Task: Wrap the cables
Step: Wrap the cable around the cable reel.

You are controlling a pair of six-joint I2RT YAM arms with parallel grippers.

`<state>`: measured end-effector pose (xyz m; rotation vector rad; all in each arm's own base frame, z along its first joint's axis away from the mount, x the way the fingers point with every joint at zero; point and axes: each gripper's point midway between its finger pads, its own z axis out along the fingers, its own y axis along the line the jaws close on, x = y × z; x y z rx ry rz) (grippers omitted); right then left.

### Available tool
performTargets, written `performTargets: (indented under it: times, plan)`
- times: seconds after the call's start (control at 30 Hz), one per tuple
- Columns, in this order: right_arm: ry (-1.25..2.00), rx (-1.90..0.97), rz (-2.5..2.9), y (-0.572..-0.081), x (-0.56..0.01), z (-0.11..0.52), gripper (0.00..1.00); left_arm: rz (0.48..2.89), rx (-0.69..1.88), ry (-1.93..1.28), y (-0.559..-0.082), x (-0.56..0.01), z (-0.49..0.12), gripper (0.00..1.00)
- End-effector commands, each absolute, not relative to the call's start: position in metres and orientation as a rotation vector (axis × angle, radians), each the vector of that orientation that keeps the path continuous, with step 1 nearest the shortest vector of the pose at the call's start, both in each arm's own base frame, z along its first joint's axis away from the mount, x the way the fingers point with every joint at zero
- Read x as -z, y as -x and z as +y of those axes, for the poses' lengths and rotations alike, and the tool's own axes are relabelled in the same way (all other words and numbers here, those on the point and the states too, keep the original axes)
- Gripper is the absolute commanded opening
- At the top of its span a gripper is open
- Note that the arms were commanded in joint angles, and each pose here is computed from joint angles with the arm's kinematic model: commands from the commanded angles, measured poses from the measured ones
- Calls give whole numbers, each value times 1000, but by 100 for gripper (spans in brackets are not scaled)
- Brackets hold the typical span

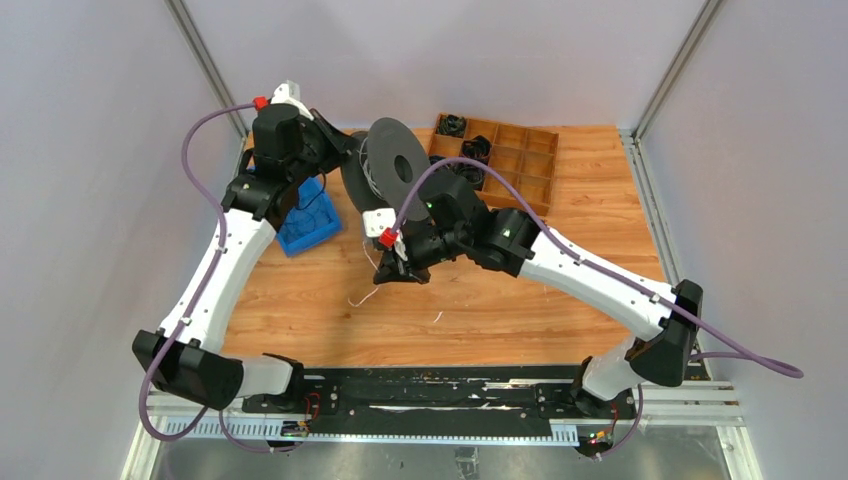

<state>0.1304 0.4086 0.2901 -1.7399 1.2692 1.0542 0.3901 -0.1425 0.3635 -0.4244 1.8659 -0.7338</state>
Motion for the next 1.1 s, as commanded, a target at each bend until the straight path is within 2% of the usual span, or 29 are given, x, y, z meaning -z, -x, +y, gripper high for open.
performTargets:
  times: [0.0,0.3,0.67,1.07]
  plan:
    - [1765,-981,1278,-133,-304,406,1,1771,712,353,-385,-392,-146,0]
    - [1736,-740,1240,-167,-330,402,1,1800,693,242,-375,-378,-169,0]
    - [1699,-569,1242,-200,-340,392,0,1814,687,112,-361,-374,-189,1]
    - [1617,-431,1215,-231,-376,373,1,1841,656,5,-352,-360,-206,0]
